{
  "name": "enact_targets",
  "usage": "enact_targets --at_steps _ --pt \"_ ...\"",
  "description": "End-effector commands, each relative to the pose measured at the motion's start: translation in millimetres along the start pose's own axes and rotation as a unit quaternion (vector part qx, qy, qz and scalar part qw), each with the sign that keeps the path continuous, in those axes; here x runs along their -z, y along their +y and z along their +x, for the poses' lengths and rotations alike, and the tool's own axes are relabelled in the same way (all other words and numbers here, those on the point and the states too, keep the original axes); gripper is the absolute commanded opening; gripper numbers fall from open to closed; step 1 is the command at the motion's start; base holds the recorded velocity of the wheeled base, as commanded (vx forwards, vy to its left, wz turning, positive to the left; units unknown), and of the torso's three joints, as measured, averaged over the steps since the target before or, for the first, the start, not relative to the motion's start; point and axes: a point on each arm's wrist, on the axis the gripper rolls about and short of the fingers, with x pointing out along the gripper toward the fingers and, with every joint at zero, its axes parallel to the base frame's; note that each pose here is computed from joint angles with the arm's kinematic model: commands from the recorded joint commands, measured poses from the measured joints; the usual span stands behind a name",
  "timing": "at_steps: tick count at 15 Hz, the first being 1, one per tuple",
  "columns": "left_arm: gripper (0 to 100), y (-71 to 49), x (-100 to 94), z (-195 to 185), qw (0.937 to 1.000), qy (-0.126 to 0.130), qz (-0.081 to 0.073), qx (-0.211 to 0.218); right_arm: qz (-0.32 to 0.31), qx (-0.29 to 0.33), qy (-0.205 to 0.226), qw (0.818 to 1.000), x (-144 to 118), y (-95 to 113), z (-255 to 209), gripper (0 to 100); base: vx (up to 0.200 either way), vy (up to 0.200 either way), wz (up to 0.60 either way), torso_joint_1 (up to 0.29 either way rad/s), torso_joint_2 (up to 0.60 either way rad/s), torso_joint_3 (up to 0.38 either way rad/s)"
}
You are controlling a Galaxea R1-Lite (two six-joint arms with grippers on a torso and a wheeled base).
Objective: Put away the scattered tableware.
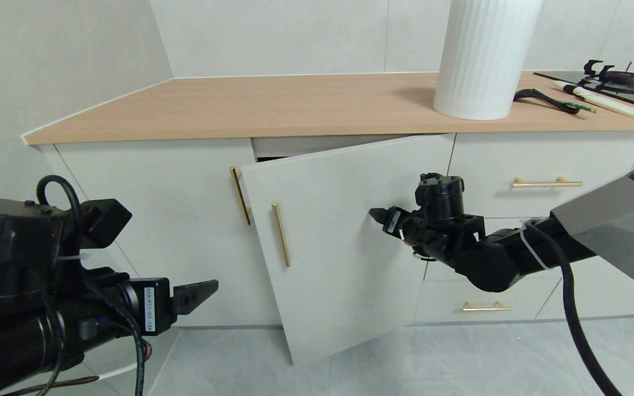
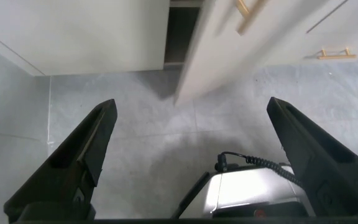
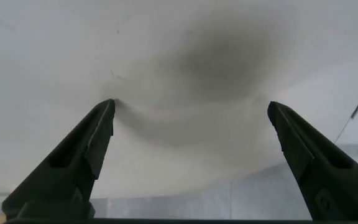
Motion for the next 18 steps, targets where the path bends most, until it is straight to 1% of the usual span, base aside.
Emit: enact_targets --at_steps 1,3,9,11,14,17,18 --pt "100 -0.2 0.6 1.3 1.0 0.003 0.001 -0.001 0.003 0.007 -0.004 1.0 1.8 -3.8 9.8 100 0.0 0.0 0.0 0.0 0.0 0.0" --pt "100 -0.2 0.9 1.7 1.0 0.004 0.002 -0.001 0.014 0.018 -0.019 1.0 -2.5 -5.4 14.5 100 0.0 0.0 0.0 0.0 0.0 0.0" --pt "100 -0.5 1.9 4.2 1.0 0.009 0.003 -0.003 0.017 0.051 -0.053 0.997 -2.0 -6.7 30.3 100 0.0 0.0 0.0 0.0 0.0 0.0" --pt "100 -0.3 2.3 4.3 0.9999 0.01 0.003 -0.003 0.018 0.076 -0.076 0.994 -4.2 -11.0 41.4 100 0.0 0.0 0.0 0.0 0.0 0.0" --pt "100 -0.4 2.4 4.7 0.9999 0.011 0.003 -0.003 0.016 0.099 -0.097 0.99 -3.8 -13.8 52.4 100 0.0 0.0 0.0 0.0 0.0 0.0" --pt "100 -0.4 2.4 4.7 0.9999 0.011 0.003 -0.003 0.012 0.098 -0.097 0.99 -5.9 -12.3 48.3 100 0.0 0.0 0.0 0.0 0.0 0.0" --pt "100 -0.4 2.4 4.7 0.9999 0.011 0.003 -0.003 0.012 0.091 -0.09 0.992 -8.3 -9.7 39.4 100 0.0 0.0 0.0 0.0 0.0 0.0"
